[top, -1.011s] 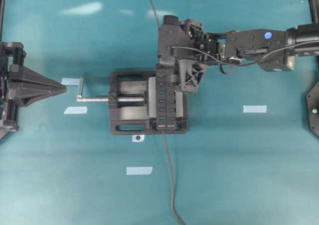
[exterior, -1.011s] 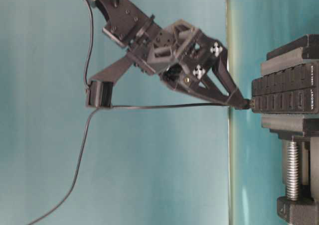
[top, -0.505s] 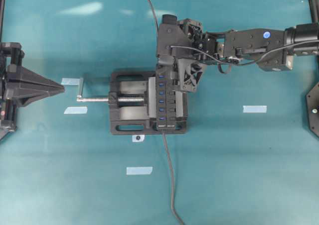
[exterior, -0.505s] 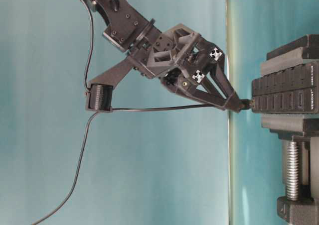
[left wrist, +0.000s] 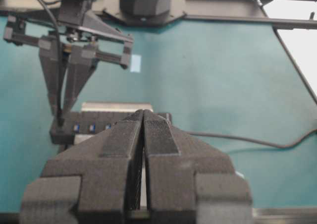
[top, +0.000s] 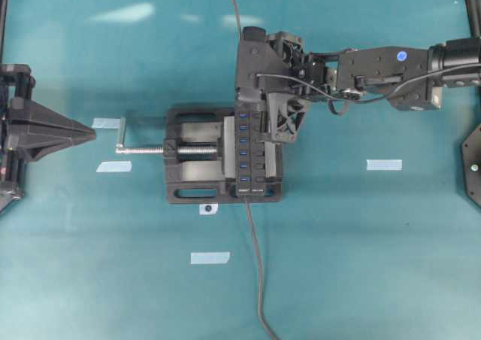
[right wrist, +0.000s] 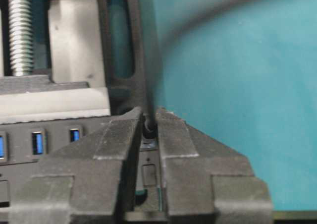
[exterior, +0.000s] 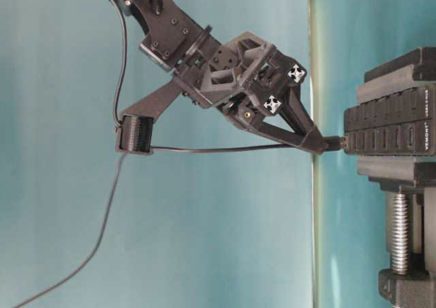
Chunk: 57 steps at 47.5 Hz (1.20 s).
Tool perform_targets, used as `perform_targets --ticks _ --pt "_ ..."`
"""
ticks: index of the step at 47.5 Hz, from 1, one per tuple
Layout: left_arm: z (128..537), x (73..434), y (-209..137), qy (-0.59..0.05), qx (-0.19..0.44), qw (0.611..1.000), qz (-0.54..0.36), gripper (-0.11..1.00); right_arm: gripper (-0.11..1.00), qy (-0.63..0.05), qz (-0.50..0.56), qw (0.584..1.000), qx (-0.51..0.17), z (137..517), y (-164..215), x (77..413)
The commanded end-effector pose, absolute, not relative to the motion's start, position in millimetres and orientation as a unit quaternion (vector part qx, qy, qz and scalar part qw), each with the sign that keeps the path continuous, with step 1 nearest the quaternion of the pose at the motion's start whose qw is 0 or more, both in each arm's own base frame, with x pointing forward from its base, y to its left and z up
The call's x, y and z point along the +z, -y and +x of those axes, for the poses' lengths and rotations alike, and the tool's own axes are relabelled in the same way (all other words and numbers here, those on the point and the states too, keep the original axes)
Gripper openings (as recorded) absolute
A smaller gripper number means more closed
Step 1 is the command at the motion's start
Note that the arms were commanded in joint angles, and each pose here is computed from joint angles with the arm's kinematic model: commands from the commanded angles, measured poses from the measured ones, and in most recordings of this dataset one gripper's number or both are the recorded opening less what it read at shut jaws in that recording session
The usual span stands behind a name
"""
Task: Insert the USB into the front port of the fixed hub.
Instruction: 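Lower the right gripper and close it on the black USB plug, then pull the USB plug out of the hub's end port with the right gripper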
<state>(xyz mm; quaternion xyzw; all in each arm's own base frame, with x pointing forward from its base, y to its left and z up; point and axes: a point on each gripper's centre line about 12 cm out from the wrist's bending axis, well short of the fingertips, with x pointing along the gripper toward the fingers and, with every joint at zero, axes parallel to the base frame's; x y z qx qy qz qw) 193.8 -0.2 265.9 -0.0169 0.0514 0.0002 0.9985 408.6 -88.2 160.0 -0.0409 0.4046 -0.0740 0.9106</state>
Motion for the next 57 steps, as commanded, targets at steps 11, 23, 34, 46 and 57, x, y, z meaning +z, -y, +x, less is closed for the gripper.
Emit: perform_targets --ticks 11,23,34,46,57 --pt "195 271 0 -0.045 0.000 0.999 -0.016 0.00 0.08 -0.385 -0.048 0.919 -0.073 412 87 177" --pt "195 271 0 -0.045 0.000 0.999 -0.016 0.00 0.07 -0.384 -0.048 0.919 -0.072 411 84 182" --pt "195 271 0 -0.044 0.000 0.999 -0.017 0.00 0.07 -0.378 -0.048 0.921 -0.076 406 83 204" --pt "193 272 0 -0.040 0.000 0.999 -0.018 0.00 0.07 -0.359 -0.045 0.929 -0.074 400 76 223" --pt "193 272 0 -0.041 0.000 0.999 -0.017 0.00 0.07 -0.352 -0.025 0.933 -0.072 400 66 226"
